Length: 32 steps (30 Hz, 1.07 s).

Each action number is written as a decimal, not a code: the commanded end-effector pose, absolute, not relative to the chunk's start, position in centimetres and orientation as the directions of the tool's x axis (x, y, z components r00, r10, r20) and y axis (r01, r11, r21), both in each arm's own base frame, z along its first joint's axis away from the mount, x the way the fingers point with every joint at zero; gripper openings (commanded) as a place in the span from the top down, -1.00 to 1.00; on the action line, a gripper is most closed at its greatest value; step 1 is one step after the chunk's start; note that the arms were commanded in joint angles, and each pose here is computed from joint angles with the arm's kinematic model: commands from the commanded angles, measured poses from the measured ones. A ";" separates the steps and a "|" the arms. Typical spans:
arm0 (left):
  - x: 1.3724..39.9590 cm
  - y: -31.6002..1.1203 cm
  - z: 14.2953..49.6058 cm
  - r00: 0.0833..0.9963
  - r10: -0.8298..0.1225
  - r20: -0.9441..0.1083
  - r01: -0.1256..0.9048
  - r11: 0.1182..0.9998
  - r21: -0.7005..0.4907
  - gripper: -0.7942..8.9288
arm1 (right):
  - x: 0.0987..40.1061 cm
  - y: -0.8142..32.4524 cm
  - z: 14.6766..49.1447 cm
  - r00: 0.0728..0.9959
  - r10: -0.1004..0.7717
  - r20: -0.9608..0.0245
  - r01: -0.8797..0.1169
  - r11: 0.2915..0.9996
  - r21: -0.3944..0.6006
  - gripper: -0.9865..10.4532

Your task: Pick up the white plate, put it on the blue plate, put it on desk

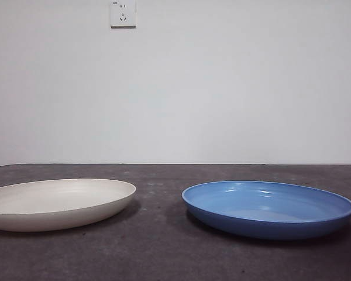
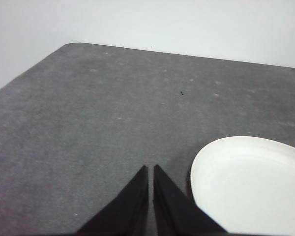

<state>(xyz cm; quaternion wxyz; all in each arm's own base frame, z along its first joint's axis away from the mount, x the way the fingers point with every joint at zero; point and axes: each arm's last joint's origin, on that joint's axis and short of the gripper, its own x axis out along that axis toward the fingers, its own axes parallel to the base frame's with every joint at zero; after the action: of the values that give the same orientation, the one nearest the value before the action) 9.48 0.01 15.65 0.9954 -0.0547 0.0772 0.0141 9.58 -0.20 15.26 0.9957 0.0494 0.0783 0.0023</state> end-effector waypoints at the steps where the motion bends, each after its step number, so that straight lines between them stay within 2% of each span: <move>1: 9.6 -0.1 15.1 0.987 0.004 -0.160 -0.031 0.986 -0.167 0.80 | 9.6 -0.1 15.4 0.987 0.061 -0.145 -0.026 0.972 0.233 0.81; 6: 9.5 -0.4 16.9 0.992 -0.039 -0.116 0.004 0.957 -0.289 0.80 | 9.4 0.0 17.0 0.992 0.066 -0.108 -0.024 0.935 0.355 0.81; 13: 9.4 -1.1 22.2 0.992 -0.111 -0.053 0.089 0.945 -0.316 0.80 | 9.5 0.4 20.8 0.986 0.131 -0.098 -0.076 0.896 0.438 0.81; 19: 9.3 -1.4 28.9 0.985 -0.149 -0.083 0.126 0.963 -0.240 0.80 | 9.9 1.0 26.1 0.948 0.264 -0.180 -0.156 0.874 0.461 0.81; 23: 9.2 -1.6 32.9 0.975 -0.198 -0.100 0.173 0.961 -0.218 0.80 | 10.5 1.3 29.4 0.905 0.376 -0.201 -0.254 0.854 0.453 0.81; 28: 9.1 -2.0 35.8 0.954 -0.282 -0.097 0.255 0.940 -0.226 0.80 | 11.0 1.8 32.2 0.848 0.494 -0.194 -0.359 0.803 0.475 0.81; 32: 9.5 -2.6 36.5 0.908 -0.406 -0.105 0.372 0.896 -0.244 0.80 | 11.1 2.5 33.3 0.809 0.556 -0.193 -0.418 0.774 0.477 0.81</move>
<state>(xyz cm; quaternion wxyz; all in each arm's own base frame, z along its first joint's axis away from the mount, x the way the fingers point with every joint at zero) 9.44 -2.50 36.19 0.9729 -0.1133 0.0770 -0.1863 11.12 2.34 32.83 0.9274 0.2189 0.1686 0.2521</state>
